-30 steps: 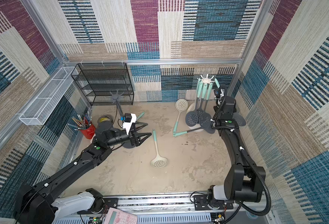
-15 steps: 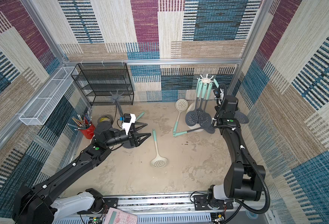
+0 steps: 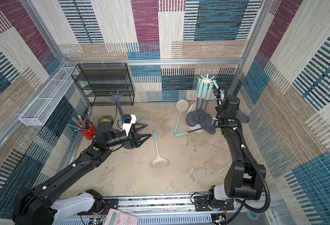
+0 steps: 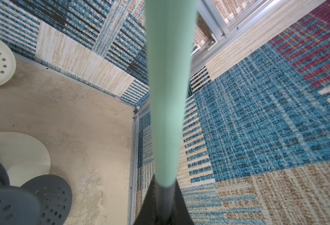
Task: Hang the skimmer on the kitchen utensil rack
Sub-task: Hang the skimmer on the rack.
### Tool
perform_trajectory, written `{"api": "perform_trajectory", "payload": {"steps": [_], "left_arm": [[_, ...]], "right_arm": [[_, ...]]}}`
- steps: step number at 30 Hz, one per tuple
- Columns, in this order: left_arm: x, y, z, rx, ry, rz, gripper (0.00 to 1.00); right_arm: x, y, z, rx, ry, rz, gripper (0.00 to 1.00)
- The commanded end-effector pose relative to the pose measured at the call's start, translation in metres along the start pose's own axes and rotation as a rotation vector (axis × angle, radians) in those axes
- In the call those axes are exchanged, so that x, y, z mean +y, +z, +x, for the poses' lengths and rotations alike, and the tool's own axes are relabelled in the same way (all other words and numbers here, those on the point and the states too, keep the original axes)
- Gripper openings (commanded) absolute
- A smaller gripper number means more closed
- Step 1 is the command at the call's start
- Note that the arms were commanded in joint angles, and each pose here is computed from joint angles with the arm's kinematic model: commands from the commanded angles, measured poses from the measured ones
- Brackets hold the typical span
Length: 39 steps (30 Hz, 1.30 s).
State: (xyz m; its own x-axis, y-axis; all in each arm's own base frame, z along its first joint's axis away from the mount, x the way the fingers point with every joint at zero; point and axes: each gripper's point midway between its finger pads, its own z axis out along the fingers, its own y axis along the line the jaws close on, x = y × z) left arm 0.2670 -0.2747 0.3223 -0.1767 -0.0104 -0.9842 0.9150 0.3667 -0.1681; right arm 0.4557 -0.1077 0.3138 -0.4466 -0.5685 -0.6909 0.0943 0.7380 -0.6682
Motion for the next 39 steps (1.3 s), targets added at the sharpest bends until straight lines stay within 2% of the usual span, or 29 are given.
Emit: {"api": "perform_trajectory", "payload": {"steps": [1, 8, 12, 19, 24, 27, 39], "left_arm": [[-0.003, -0.001, -0.004, -0.003, 0.013, 0.014, 0.79], [0.004, 0.002, 0.002, 0.015, -0.021, -0.012, 0.81], [0.009, 0.004, 0.008, 0.04, -0.045, -0.032, 0.81], [0.015, 0.003, 0.015, 0.063, -0.072, -0.069, 0.82], [0.019, 0.001, 0.014, 0.085, -0.091, -0.108, 0.82], [0.031, -0.002, 0.017, 0.111, -0.111, -0.191, 0.82], [0.04, -0.016, 0.04, 0.221, -0.238, -0.323, 0.8]], "right_arm": [[0.006, -0.002, -0.002, -0.014, 0.051, -0.035, 0.19], [0.005, -0.004, -0.012, -0.049, 0.226, -0.052, 0.45], [0.006, -0.005, -0.011, -0.049, 0.305, -0.059, 0.53], [0.01, -0.023, -0.021, -0.126, 0.456, -0.108, 0.68], [0.013, -0.034, -0.026, -0.167, 0.554, -0.143, 0.73], [0.01, -0.042, -0.026, -0.176, 0.626, -0.141, 0.78], [0.01, -0.092, -0.011, -0.251, 0.99, -0.163, 0.82]]}}
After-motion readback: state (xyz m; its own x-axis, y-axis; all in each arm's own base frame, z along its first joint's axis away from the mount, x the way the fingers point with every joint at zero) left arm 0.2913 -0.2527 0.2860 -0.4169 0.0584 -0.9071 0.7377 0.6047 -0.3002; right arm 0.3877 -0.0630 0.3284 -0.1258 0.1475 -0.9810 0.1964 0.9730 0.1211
